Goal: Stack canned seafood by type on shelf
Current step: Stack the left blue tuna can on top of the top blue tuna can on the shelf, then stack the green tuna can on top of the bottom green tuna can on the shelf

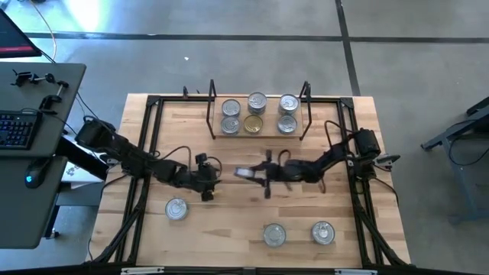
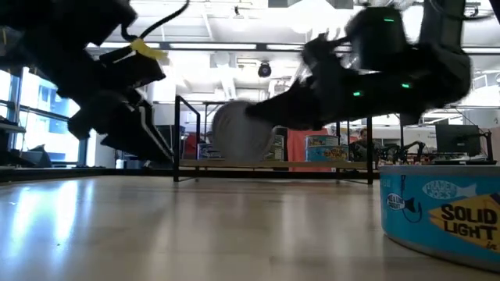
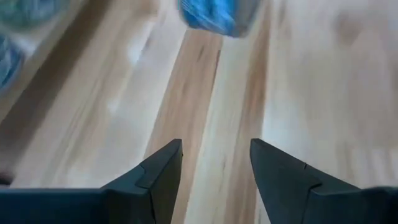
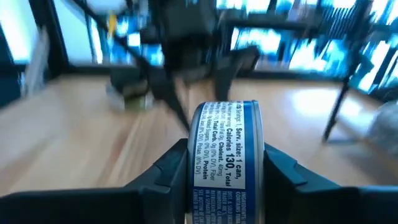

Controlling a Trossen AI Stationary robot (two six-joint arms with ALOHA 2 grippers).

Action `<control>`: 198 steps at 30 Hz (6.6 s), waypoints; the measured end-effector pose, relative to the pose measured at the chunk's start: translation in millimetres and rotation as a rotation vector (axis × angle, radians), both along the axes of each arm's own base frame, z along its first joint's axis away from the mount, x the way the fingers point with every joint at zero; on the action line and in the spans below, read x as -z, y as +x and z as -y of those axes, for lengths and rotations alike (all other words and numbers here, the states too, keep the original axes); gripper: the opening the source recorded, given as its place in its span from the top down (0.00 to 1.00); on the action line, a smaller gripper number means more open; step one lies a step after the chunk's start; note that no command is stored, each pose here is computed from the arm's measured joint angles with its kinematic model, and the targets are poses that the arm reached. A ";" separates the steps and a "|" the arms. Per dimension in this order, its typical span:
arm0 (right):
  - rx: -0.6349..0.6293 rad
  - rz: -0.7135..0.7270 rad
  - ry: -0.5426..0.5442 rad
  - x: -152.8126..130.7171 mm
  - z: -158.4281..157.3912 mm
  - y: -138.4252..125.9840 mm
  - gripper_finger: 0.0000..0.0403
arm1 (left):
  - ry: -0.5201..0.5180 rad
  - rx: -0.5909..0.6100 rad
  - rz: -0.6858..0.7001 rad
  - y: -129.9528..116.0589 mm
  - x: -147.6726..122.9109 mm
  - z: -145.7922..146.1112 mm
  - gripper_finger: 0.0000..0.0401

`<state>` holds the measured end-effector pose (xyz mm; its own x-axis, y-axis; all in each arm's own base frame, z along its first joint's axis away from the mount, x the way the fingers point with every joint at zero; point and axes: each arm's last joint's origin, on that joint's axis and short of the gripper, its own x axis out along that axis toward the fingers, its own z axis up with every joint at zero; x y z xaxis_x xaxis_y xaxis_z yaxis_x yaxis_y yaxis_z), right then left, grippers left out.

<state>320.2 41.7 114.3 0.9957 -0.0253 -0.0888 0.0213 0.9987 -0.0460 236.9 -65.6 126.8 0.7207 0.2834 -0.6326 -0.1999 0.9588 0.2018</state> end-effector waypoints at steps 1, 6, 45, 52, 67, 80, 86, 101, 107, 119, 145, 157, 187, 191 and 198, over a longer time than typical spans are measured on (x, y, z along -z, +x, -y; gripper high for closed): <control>-0.003 0.054 -0.012 -2.0 0.0 -6.7 0.71 | 0.000 0.022 0.060 -0.3 1.7 0.0 0.54; -0.143 0.229 -0.057 -15.8 -3.0 -22.4 0.71 | 0.061 0.125 0.398 -0.7 -12.3 0.0 0.54; -0.285 0.331 -0.196 -42.2 -12.4 -5.1 0.71 | 0.249 0.440 0.620 33.2 -65.7 18.0 0.34; -0.265 0.314 -0.192 -40.9 -11.8 -4.7 0.71 | 0.268 0.430 0.497 46.6 -63.1 16.9 0.40; -0.051 0.198 -0.092 -34.4 -2.0 -20.2 0.40 | 0.548 0.247 0.176 60.1 -90.1 23.4 0.70; 0.076 0.143 0.048 -33.1 1.0 -56.5 0.37 | 0.768 -0.037 -0.274 105.6 -129.8 -117.9 0.70; 0.075 0.138 0.047 -32.5 0.5 -56.5 0.37 | 0.683 -0.151 -0.520 117.0 -108.2 -188.1 0.70; 0.075 0.122 0.048 -30.8 0.4 -56.5 0.37 | 0.653 -0.198 -0.639 122.5 -66.0 -224.9 0.68; 0.075 0.122 0.048 -30.8 0.4 -56.4 0.37 | 0.613 -0.163 -0.616 122.9 -64.3 -224.1 0.50; 0.075 0.113 0.046 -30.0 0.3 -56.4 0.37 | 0.575 -0.118 -0.586 123.2 -63.7 -225.3 0.36; 0.075 0.099 0.046 -28.5 0.3 -56.4 0.37 | 0.540 -0.094 -0.549 110.2 -91.6 -217.7 0.33; 0.075 0.095 0.046 -28.1 0.3 -56.4 0.37 | 0.574 -0.110 -0.541 110.2 -97.9 -214.8 0.33; -0.195 -0.602 0.256 -91.6 -105.1 -85.7 0.52 | 0.111 0.163 0.022 88.4 -73.9 -35.9 0.34; -0.306 -0.579 0.310 -81.7 -129.6 -76.4 0.60 | 0.118 0.140 0.049 74.8 -69.2 -5.9 0.34; -0.150 -0.605 0.236 -48.8 -125.1 -59.1 0.67 | 0.195 -0.009 -0.034 19.1 -86.5 28.5 0.34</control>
